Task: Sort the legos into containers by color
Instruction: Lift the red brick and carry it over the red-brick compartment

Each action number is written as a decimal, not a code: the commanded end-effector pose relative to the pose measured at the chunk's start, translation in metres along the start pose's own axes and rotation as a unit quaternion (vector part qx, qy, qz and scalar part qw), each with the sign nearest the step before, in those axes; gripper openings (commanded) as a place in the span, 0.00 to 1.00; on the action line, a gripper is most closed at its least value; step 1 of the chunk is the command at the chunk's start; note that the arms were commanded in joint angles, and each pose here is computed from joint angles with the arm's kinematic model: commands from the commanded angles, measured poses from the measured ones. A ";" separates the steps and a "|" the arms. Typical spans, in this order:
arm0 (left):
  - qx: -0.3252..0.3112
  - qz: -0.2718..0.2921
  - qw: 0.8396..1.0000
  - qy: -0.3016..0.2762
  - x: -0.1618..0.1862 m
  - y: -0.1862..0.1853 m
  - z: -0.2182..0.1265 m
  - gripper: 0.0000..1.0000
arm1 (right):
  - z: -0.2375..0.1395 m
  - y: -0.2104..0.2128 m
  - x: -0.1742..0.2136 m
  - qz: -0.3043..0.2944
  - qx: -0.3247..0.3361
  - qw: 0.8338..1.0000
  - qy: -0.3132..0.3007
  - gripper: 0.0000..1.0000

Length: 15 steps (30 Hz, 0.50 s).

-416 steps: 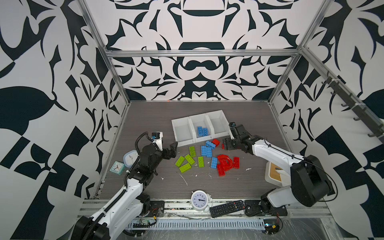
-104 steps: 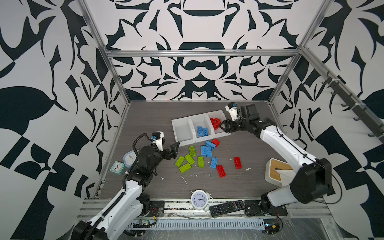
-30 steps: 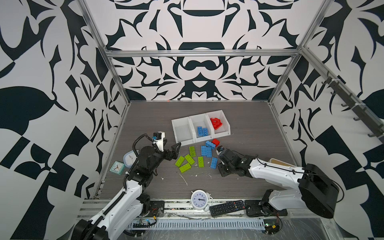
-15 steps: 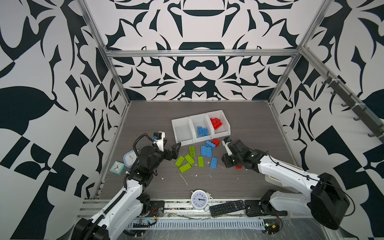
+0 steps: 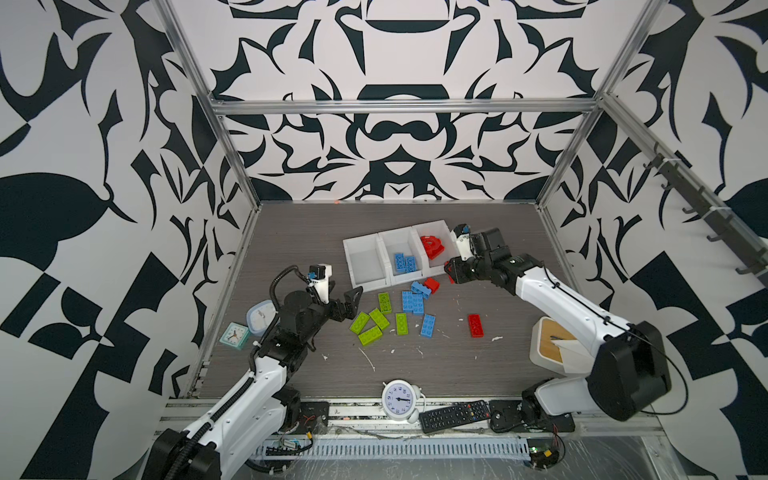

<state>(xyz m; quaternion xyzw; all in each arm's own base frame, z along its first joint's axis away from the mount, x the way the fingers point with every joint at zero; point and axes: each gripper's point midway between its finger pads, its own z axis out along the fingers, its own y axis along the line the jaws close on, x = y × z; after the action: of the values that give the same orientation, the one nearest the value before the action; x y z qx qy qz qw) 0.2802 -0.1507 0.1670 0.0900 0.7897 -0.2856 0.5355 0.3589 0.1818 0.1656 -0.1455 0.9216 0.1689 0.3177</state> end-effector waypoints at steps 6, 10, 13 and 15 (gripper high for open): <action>0.017 0.002 1.000 -0.008 -0.006 -0.007 0.000 1.00 | 0.025 -0.005 -0.061 -0.049 -0.023 0.998 -0.023 0.26; 0.017 0.003 1.000 -0.008 -0.006 -0.007 0.000 1.00 | 0.046 -0.021 -0.079 -0.042 -0.026 0.999 -0.023 0.25; 0.015 0.003 1.000 -0.008 -0.005 -0.006 -0.001 1.00 | 0.061 -0.030 -0.086 -0.034 -0.035 0.999 -0.018 0.24; 0.015 0.003 1.000 -0.009 -0.006 -0.007 -0.001 1.00 | 0.069 -0.037 -0.090 -0.031 -0.035 0.999 -0.015 0.24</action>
<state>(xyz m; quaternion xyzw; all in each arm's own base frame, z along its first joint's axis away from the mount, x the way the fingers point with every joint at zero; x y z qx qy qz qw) 0.2790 -0.1526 0.1666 0.0941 0.7894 -0.2901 0.5328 0.4639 0.1877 0.1431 -0.1695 0.9189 0.1782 0.3083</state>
